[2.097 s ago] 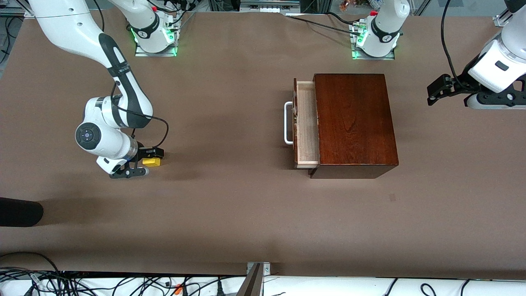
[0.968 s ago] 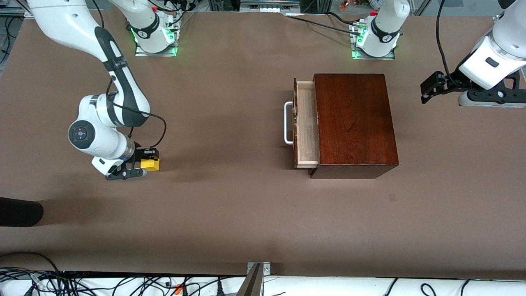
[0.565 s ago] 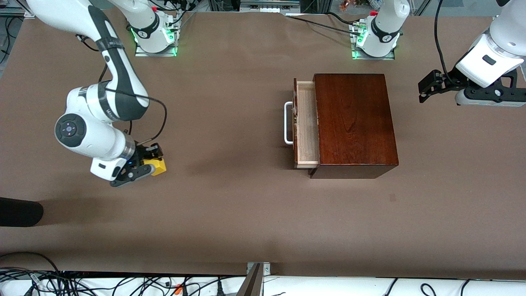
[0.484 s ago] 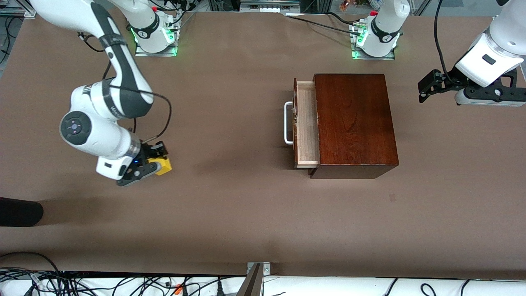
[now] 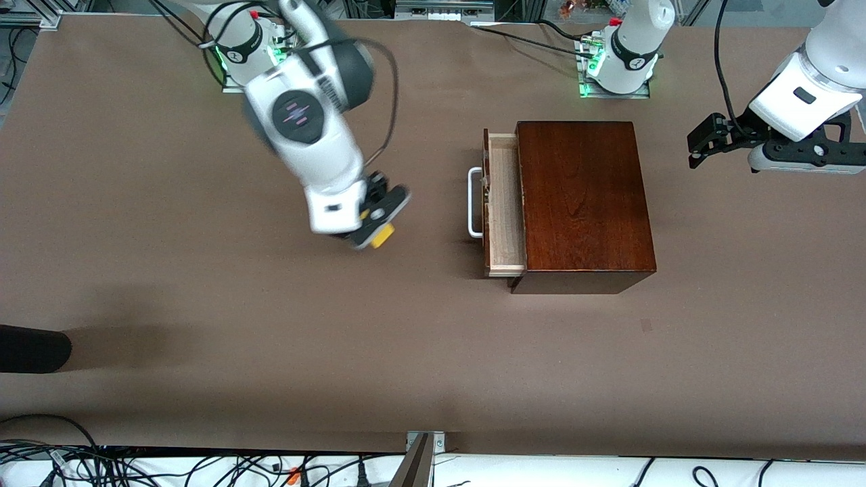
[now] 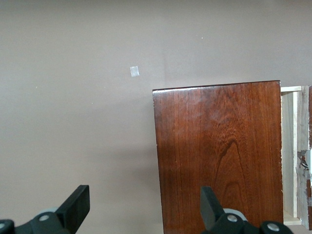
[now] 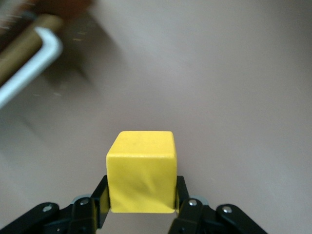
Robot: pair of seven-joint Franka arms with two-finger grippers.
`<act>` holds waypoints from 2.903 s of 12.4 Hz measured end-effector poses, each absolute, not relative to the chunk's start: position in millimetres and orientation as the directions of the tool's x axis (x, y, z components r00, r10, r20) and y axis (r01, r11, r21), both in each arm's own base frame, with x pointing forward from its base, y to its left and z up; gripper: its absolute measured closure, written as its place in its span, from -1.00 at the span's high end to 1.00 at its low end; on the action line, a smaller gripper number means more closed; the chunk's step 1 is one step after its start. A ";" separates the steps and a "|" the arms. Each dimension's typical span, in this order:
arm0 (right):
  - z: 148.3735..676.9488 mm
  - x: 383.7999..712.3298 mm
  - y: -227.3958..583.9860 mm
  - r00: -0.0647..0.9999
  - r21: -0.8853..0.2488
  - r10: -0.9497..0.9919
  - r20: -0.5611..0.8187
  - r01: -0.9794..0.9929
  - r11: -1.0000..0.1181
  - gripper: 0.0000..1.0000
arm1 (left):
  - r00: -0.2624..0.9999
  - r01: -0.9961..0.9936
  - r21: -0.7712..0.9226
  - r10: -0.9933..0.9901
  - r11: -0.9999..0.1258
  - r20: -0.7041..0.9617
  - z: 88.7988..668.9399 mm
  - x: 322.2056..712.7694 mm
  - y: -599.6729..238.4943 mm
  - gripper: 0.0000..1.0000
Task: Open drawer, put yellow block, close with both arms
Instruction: 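Lift the yellow cube with the right gripper toward the open drawer, then lower the yellow cube into the drawer with the right gripper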
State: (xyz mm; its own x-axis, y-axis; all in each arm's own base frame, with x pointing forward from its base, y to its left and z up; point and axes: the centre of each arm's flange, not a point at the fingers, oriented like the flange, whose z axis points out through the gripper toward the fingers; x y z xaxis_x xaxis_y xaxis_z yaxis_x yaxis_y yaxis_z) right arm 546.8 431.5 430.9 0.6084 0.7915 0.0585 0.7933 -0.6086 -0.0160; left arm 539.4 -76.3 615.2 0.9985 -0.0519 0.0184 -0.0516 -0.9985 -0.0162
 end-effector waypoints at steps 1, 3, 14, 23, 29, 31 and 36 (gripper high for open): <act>433.9 526.0 463.7 0.563 -0.007 0.824 0.064 0.826 -0.564 0.10 | 0.998 -0.052 -0.016 -0.052 -0.999 0.019 615.3 539.4 -76.5 1.00; 433.0 482.3 524.3 0.462 0.020 0.884 0.070 0.885 -0.465 0.10 | 0.998 -0.052 -0.016 -0.053 -0.998 0.019 615.5 539.4 -76.7 1.00; 402.7 408.2 645.4 0.246 0.121 0.968 0.044 0.961 -0.249 0.10 | 0.998 -0.055 -0.016 -0.055 -0.998 0.019 615.6 539.2 -78.0 1.00; 379.3 401.5 663.2 0.193 0.149 0.979 0.071 0.968 -0.202 0.10 | 0.998 -0.057 -0.016 -0.058 -0.998 0.019 615.6 539.0 -79.5 1.00; 360.5 396.9 669.9 0.140 0.201 0.989 0.043 0.969 -0.146 0.10 | 0.998 -0.057 -0.016 -0.058 -0.998 0.019 615.6 539.0 -79.6 1.00; 347.8 397.4 671.2 0.118 0.213 0.993 0.027 0.970 -0.121 0.10 | 0.998 -0.057 -0.016 -0.058 -0.998 0.019 615.6 539.0 -79.6 1.00; 341.4 398.5 670.3 0.053 0.217 0.999 0.000 0.975 -0.052 0.10 | 0.998 -0.059 -0.016 -0.059 -0.998 0.019 615.6 538.8 -80.3 1.00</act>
